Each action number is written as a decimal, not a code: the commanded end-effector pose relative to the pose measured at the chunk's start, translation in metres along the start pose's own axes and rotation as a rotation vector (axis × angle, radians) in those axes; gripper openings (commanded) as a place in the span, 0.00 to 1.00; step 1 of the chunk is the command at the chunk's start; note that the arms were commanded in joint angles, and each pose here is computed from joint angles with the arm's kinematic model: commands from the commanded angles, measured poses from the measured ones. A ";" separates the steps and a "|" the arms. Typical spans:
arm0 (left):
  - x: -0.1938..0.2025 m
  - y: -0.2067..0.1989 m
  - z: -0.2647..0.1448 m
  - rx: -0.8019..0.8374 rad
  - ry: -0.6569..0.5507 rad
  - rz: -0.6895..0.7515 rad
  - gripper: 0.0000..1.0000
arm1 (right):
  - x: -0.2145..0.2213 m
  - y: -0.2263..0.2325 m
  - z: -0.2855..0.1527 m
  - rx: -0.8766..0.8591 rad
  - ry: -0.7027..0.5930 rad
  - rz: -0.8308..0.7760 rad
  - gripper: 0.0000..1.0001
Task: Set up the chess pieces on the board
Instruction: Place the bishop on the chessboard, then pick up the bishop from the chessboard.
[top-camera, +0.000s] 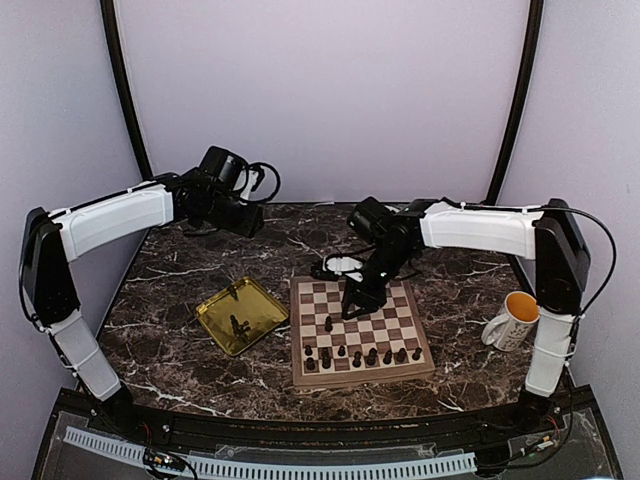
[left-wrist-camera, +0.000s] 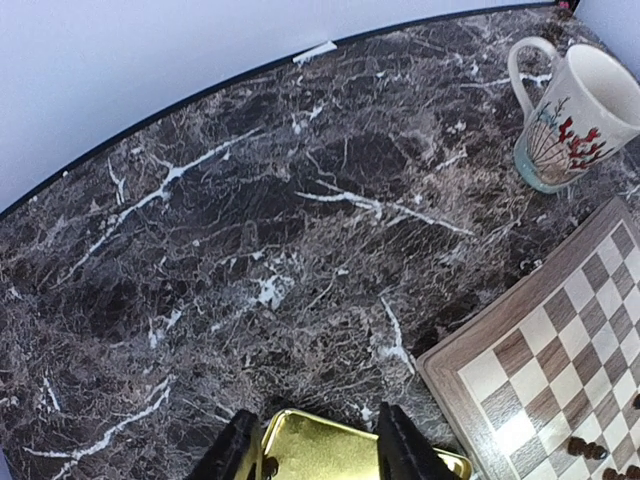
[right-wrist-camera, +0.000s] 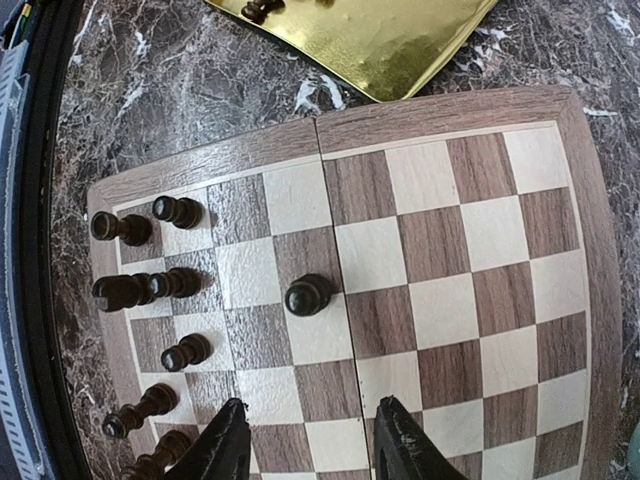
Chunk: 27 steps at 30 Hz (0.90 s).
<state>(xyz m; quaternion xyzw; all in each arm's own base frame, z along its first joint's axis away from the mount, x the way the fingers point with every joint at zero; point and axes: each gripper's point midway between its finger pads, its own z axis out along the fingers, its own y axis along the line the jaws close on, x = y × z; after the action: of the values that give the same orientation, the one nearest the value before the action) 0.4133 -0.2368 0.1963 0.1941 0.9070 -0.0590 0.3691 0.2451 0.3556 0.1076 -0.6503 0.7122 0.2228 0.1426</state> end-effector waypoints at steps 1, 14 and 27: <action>-0.030 0.004 -0.027 0.012 -0.130 -0.045 0.41 | -0.014 -0.002 0.010 0.020 0.030 -0.012 0.43; -0.029 0.008 -0.032 0.022 -0.123 -0.071 0.42 | -0.021 0.003 0.044 -0.032 0.082 -0.029 0.38; -0.023 0.004 -0.023 0.042 -0.092 -0.070 0.42 | -0.024 0.003 0.052 -0.029 0.092 -0.019 0.18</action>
<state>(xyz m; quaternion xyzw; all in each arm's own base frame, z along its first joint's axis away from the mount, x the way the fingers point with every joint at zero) 0.4187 -0.2366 0.2227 0.1714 0.8946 -0.0899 0.4028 0.2390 0.3952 0.0751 -0.6700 0.7061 0.2056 0.1012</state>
